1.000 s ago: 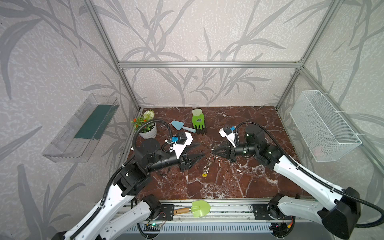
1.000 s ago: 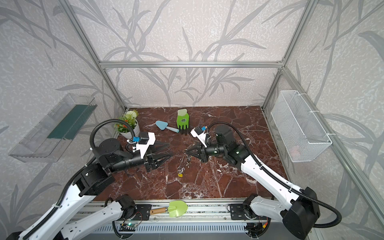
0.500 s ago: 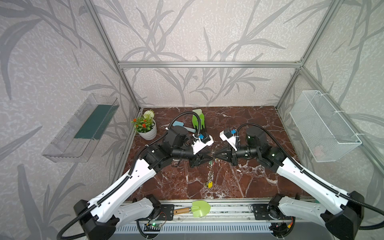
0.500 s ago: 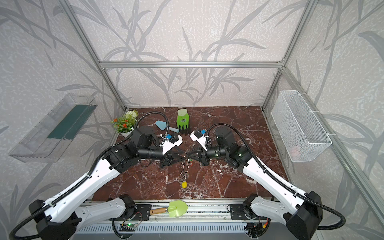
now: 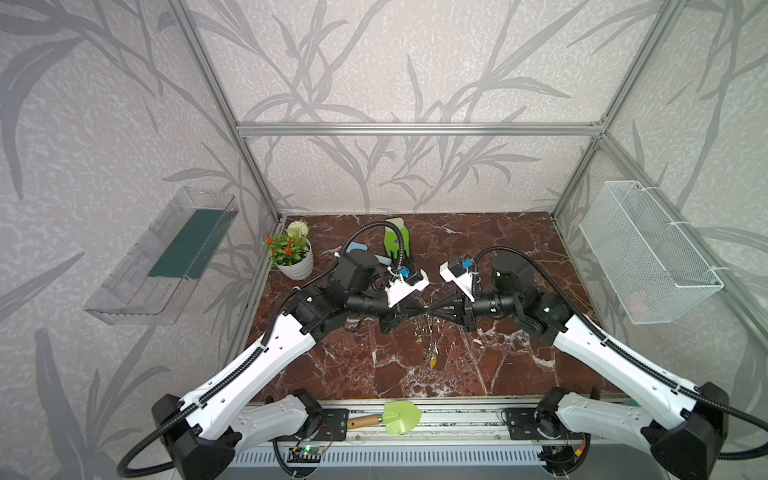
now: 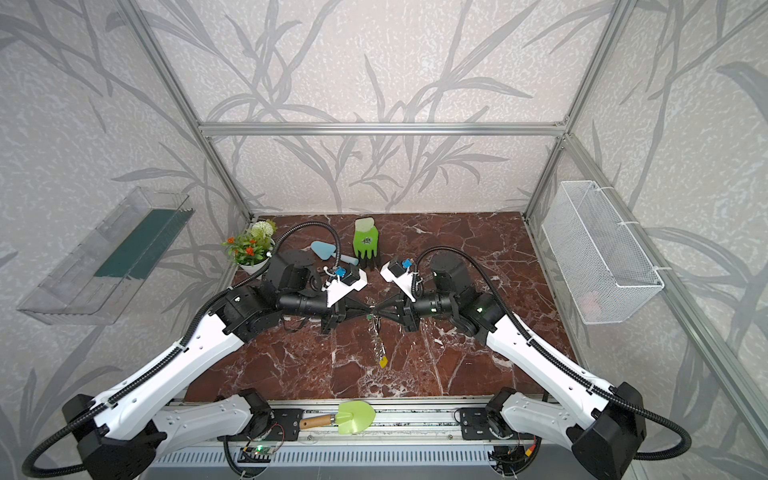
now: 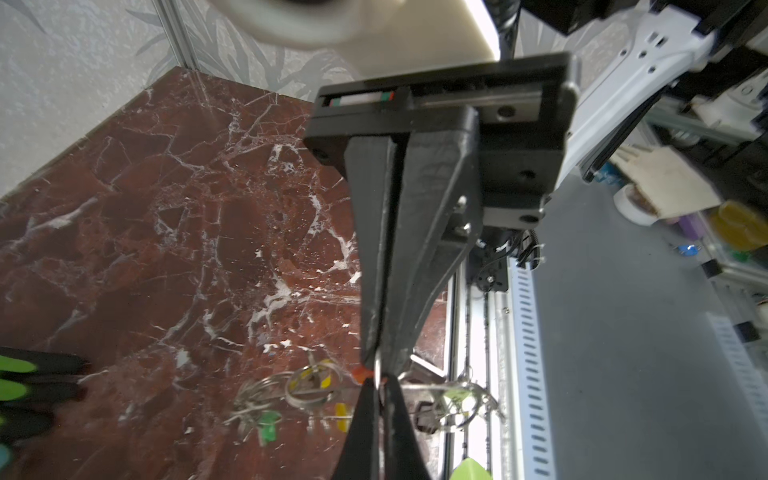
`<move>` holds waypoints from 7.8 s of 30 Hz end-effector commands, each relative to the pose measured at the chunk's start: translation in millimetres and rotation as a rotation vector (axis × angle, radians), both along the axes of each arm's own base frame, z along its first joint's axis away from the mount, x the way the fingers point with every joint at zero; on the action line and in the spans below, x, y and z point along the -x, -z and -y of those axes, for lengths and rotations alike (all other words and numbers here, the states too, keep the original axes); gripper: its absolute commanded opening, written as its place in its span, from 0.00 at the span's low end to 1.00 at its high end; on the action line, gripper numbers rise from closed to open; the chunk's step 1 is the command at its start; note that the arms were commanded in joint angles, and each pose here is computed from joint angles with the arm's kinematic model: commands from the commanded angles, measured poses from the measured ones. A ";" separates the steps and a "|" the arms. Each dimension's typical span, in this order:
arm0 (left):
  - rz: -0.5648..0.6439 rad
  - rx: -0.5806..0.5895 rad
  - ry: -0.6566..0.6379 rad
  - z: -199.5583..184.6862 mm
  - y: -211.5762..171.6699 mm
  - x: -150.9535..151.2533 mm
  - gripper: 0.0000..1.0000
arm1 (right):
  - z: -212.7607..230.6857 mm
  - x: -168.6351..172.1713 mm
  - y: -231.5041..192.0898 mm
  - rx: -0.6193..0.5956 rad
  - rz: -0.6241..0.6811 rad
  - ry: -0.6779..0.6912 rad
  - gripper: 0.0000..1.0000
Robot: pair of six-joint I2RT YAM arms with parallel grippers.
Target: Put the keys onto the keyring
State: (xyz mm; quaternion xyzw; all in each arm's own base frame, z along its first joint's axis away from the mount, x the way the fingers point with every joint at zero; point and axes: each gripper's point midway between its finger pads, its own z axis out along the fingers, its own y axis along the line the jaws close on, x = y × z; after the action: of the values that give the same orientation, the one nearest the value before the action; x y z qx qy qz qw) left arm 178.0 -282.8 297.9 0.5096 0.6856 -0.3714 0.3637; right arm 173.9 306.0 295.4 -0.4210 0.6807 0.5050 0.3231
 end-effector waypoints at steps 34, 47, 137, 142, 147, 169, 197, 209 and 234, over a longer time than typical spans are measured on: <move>0.111 0.576 -0.218 -27.8 -59.9 5.8 0.00 | -2.6 -3.5 -35.6 -0.156 -0.027 -0.016 0.24; 0.116 0.586 -0.223 -28.5 -60.9 5.2 0.00 | -8.8 -5.0 -30.7 -0.153 -0.038 -0.032 0.26; 0.023 0.824 -0.165 8.5 -52.1 -10.0 0.00 | 15.7 -23.6 -19.5 -0.152 -0.116 0.080 0.24; 0.037 0.821 -0.179 5.7 -54.1 -10.5 0.00 | 15.8 -22.0 -19.2 -0.154 -0.116 0.073 0.25; 0.035 0.821 -0.183 5.3 -54.7 -10.9 0.00 | 15.2 -20.9 -18.2 -0.158 -0.117 0.065 0.24; 0.054 0.810 -0.184 5.4 -60.1 -11.3 0.00 | 10.1 -14.8 -13.5 -0.160 -0.123 0.022 0.00; 0.010 0.142 0.041 -15.5 -39.1 41.8 0.39 | -1.0 12.3 -29.9 -0.131 0.021 -0.076 0.00; -0.022 0.074 0.090 -1.3 -27.9 30.8 0.30 | 0.7 22.8 -35.5 -0.139 0.045 -0.101 0.00; -0.097 0.031 0.143 5.5 -9.7 32.7 0.04 | -0.4 19.9 -36.5 -0.144 0.051 -0.090 0.00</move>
State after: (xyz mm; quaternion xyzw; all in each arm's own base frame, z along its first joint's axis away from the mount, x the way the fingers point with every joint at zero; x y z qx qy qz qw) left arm 158.5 -284.9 302.0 0.5117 0.6809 -0.4103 0.3260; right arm 154.9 304.9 297.2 -0.4201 0.6581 0.5507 0.2953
